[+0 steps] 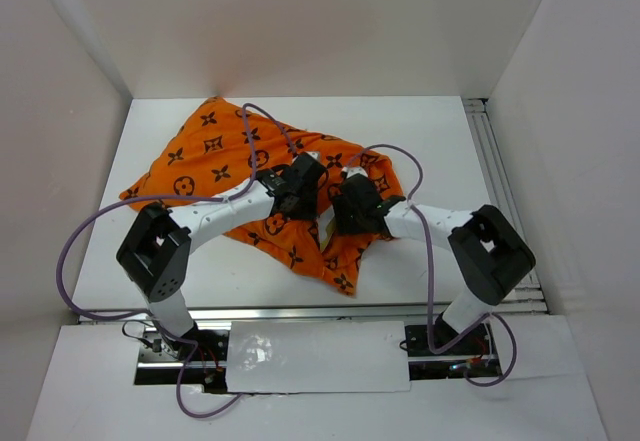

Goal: Put the pillow into the pillowcase

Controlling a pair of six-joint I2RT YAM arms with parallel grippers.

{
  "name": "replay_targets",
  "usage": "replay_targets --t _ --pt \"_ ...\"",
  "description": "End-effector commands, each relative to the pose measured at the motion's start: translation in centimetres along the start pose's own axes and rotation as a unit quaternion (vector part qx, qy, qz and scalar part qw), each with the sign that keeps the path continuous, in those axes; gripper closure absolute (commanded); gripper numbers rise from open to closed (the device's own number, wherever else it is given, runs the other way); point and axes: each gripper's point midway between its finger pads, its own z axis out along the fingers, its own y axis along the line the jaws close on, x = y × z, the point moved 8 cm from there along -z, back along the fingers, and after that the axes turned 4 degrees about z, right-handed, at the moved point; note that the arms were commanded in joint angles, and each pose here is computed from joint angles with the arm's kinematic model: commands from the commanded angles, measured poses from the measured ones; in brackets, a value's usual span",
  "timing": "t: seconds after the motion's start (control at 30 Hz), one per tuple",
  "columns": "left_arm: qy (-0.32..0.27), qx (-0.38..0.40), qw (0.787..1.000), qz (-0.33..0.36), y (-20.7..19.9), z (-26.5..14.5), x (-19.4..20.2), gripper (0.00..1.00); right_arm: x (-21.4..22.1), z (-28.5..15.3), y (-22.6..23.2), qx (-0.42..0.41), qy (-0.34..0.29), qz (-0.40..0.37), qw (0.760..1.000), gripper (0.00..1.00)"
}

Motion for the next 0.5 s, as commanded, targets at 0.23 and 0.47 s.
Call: replay_targets --t 0.23,0.47 --pt "0.0 0.018 1.0 -0.006 -0.8 1.4 -0.5 1.0 -4.6 -6.9 1.6 0.023 -0.125 0.004 0.992 1.0" --pt "0.008 0.022 1.0 -0.004 -2.1 4.6 -1.4 1.0 -7.0 -18.1 3.8 -0.199 -0.205 -0.029 0.958 1.0"
